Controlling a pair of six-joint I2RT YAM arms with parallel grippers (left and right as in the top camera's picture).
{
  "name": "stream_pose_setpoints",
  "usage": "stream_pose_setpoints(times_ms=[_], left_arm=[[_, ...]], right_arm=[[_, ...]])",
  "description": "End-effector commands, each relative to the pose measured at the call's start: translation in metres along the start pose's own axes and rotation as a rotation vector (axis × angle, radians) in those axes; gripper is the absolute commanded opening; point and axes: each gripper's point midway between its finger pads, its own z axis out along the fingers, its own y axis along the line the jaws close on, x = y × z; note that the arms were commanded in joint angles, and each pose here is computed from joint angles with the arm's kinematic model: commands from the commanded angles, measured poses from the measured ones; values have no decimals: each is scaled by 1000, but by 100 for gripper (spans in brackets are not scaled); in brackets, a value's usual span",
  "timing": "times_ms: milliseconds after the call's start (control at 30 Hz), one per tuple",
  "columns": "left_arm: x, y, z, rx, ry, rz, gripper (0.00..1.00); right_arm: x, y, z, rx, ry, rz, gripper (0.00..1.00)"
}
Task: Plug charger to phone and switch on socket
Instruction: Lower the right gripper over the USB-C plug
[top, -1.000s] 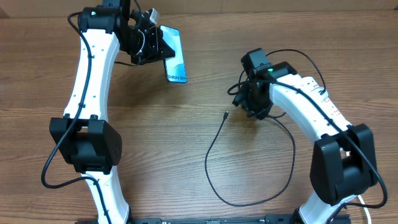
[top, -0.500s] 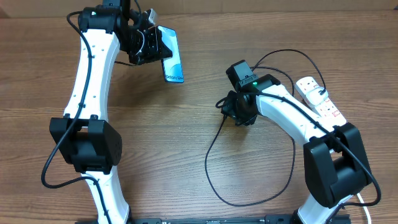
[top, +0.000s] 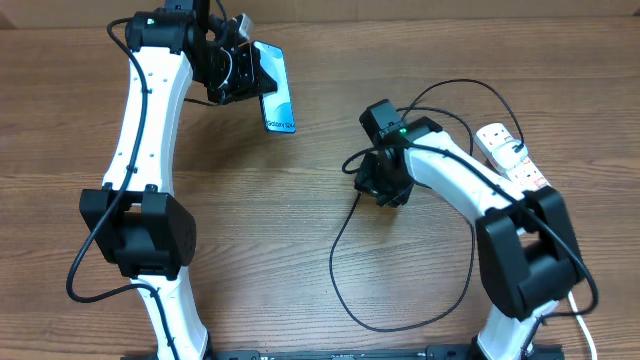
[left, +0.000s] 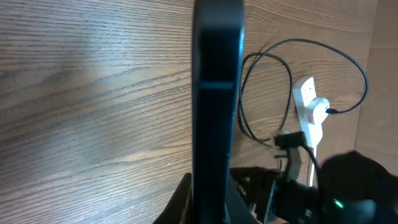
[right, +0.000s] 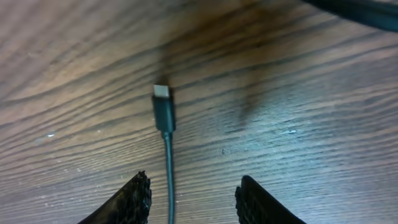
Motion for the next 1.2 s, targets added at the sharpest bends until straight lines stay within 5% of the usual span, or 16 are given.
stream_pose_setpoints(times_ms=[0, 500, 1167], left_arm=[[-3, -8, -10, 18, -26, 9, 4], [-3, -8, -10, 18, -26, 10, 4], [-3, -9, -10, 18, -25, 9, 4]], right_arm=[[-2, 9, 8, 18, 41, -21, 40], [-1, 18, 35, 63, 8, -23, 40], [-9, 4, 41, 159, -66, -5, 27]])
